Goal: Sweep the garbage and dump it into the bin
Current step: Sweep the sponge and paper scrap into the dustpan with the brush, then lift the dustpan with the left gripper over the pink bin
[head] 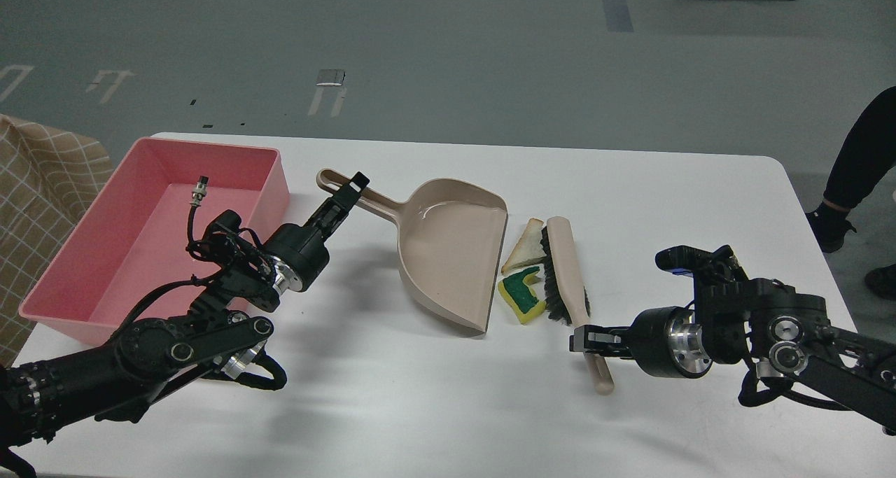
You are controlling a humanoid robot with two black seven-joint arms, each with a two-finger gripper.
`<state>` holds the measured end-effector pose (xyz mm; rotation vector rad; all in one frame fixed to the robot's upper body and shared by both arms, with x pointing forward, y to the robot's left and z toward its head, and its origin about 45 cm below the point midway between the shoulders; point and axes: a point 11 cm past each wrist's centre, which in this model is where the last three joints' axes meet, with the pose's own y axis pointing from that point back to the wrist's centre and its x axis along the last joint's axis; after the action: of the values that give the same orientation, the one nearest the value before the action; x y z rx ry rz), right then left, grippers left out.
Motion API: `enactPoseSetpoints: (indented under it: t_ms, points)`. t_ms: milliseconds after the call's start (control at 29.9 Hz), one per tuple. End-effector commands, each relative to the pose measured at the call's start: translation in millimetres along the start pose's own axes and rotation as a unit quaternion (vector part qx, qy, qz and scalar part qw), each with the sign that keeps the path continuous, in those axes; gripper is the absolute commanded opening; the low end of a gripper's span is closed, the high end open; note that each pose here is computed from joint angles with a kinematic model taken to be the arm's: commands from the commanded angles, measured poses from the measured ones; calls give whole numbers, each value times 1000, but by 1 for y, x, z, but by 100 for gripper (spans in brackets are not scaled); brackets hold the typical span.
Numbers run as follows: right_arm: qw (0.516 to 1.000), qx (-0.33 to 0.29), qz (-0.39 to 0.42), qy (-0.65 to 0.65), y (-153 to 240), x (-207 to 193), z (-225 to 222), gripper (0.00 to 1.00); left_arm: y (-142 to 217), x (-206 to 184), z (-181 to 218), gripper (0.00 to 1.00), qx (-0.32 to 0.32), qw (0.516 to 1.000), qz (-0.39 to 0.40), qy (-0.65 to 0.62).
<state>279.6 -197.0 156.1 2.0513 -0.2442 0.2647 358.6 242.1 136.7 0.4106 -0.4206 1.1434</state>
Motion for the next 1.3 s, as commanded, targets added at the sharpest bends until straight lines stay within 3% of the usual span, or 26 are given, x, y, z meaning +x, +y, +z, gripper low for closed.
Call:
enactPoseSetpoints:
  t_ms: [0,702,1270]
  points:
    - [1000,16,6,-1,-2,4,-11,0,0,1,-1,0,1,1000,1,-1]
    - [988,146,36,-35,-21,31,-101,0,0,-2,0,0,-1,1000,-1,2]
    - [971,195,123,-64,23,85,-112,0,-1,-1,1,0,-2,1000,4,7]
